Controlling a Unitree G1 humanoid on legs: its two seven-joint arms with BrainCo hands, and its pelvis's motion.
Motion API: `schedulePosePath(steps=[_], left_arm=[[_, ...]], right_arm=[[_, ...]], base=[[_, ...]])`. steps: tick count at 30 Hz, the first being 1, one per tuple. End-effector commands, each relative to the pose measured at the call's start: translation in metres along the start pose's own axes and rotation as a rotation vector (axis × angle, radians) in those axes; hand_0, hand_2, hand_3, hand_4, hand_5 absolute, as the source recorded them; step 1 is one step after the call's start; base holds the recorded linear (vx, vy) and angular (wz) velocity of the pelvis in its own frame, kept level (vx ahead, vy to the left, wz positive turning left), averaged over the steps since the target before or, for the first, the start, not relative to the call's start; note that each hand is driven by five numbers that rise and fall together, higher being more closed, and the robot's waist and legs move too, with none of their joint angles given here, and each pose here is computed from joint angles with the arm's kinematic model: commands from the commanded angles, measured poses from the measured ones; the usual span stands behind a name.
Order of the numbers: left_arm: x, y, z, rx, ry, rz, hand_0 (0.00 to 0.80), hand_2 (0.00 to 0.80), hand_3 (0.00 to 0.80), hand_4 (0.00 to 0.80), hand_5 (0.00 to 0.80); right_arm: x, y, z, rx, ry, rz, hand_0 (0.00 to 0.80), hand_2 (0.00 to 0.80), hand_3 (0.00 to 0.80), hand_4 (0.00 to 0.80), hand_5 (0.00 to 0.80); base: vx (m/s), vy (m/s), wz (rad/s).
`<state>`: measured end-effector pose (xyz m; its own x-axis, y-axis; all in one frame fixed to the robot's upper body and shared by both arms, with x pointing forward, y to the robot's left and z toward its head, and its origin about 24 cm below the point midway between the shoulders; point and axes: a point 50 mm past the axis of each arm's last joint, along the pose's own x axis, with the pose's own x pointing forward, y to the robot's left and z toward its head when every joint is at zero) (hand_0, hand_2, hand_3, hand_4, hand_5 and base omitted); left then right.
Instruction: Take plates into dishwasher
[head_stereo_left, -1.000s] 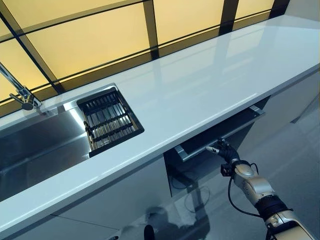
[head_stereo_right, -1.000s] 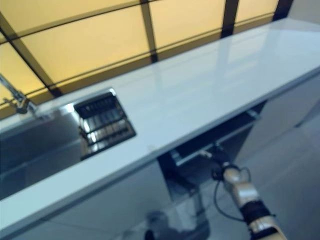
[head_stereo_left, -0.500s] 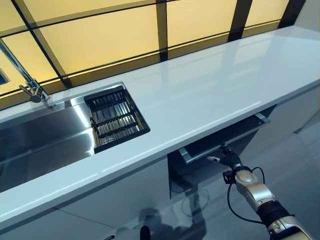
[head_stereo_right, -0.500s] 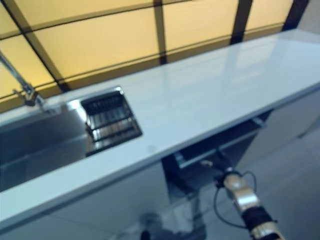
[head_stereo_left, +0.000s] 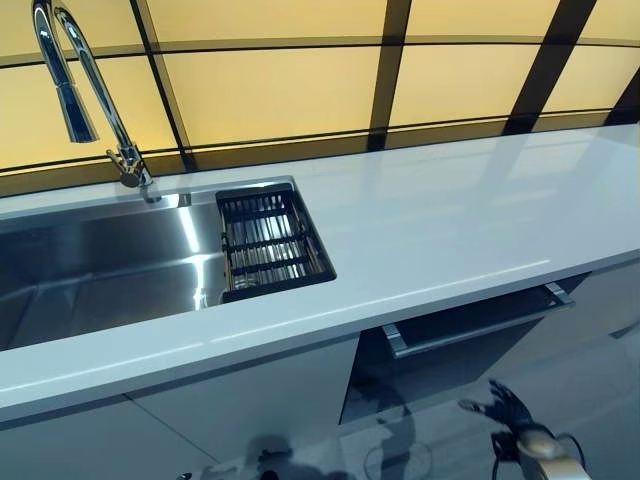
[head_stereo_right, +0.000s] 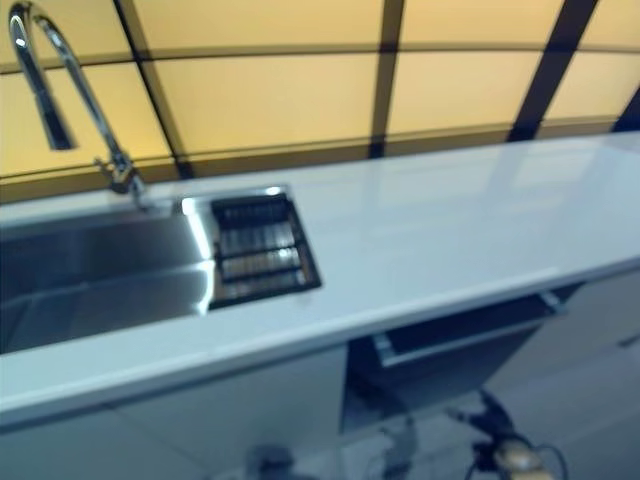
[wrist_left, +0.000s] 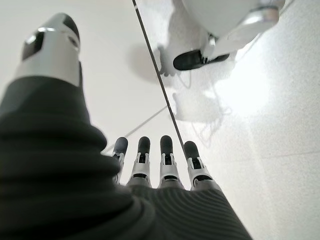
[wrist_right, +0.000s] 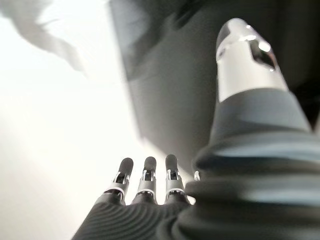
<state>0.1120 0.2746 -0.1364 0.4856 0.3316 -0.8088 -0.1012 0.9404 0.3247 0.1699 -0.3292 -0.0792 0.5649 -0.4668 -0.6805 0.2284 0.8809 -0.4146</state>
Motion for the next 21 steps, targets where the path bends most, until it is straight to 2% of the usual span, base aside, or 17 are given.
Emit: schedulePosePath(steps=[1,2,4,9,14,21], left_arm=[[0.005,0.018,0.021,-0.028,-0.075,0.042,0.000,0.000,0.000,0.000,0.000],[0.005,0.018,0.021,-0.028,-0.075,0.042,0.000,0.000,0.000,0.000,0.000],[0.005,0.020,0.020,-0.031,-0.063,0.045,0.000,0.000,0.000,0.000,0.000],[0.006,0.023,0.017,-0.039,-0.034,0.054,0.000,0.000,0.000,0.000,0.000],[0.006,0.024,0.013,-0.053,-0.019,0.053,0.000,0.000,0.000,0.000,0.000],[0.006,0.024,0.013,-0.068,-0.019,0.040,0.000,0.000,0.000,0.000,0.000]], right_arm=[[0.001,-0.020,-0.017,0.026,0.044,-0.110,0.000,0.000,0.000,0.000,0.000],[0.001,-0.020,-0.017,0.026,0.044,-0.110,0.000,0.000,0.000,0.000,0.000],[-0.006,-0.027,-0.063,0.046,0.221,-0.167,0.000,0.000,0.000,0.000,0.000],[-0.023,-0.034,-0.110,0.113,0.424,-0.216,0.000,0.000,0.000,0.000,0.000],[-0.030,-0.033,-0.126,0.167,0.483,-0.238,0.000,0.000,0.000,0.000,0.000],[-0.028,-0.035,-0.122,0.187,0.462,-0.237,0.000,0.000,0.000,0.000,0.000]], base=[[-0.020,-0.052,0.01],[-0.028,-0.056,-0.02],[-0.048,-0.070,-0.05],[-0.045,-0.055,-0.06],[-0.044,-0.026,-0.08],[-0.017,0.001,-0.08]])
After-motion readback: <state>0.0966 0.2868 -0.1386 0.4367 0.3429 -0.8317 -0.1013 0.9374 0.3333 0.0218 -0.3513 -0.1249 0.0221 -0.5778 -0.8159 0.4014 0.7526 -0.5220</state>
